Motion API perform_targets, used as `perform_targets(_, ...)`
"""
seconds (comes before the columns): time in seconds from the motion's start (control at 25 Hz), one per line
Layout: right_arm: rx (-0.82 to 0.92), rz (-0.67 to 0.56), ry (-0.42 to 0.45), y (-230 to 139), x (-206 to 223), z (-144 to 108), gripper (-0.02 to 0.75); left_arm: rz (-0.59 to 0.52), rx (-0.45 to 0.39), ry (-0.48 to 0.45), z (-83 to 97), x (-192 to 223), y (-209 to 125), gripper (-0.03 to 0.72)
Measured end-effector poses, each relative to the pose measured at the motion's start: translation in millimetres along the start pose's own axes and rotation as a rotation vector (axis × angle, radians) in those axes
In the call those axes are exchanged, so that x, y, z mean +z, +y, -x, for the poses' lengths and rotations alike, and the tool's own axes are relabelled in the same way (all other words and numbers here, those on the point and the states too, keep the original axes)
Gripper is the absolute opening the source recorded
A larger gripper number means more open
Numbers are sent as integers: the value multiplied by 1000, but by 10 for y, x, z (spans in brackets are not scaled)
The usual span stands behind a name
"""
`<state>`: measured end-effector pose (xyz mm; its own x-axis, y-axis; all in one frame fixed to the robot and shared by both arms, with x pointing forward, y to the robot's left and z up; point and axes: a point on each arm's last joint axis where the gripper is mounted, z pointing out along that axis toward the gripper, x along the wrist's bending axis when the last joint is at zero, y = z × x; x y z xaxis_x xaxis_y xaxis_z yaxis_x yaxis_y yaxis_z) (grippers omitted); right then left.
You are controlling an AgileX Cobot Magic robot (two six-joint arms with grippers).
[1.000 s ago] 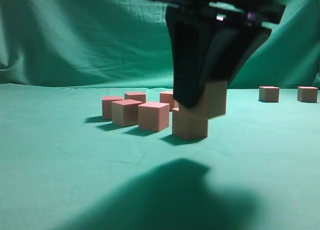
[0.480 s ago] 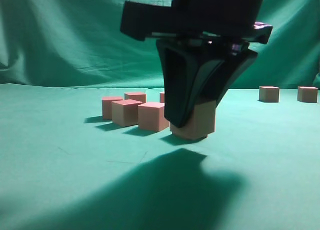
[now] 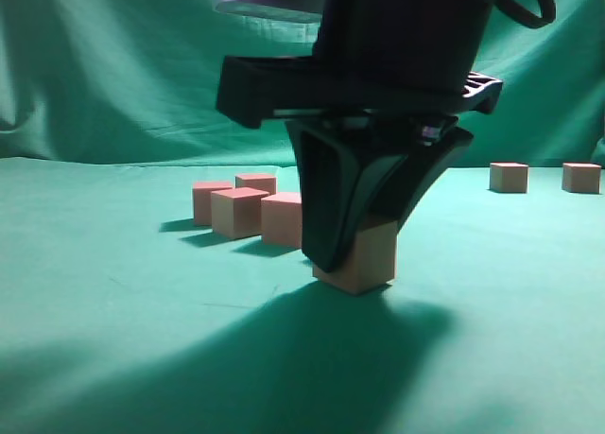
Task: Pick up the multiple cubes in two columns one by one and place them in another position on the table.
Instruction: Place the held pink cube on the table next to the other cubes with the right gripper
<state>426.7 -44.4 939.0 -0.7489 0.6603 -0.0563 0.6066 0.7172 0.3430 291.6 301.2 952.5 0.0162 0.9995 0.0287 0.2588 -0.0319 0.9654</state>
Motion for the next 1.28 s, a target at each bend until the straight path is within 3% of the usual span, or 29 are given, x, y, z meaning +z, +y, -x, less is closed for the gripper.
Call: perform_targets(1.28,-59,-8,-17,-1,36,12,264,0,0,0,0,0,0,0)
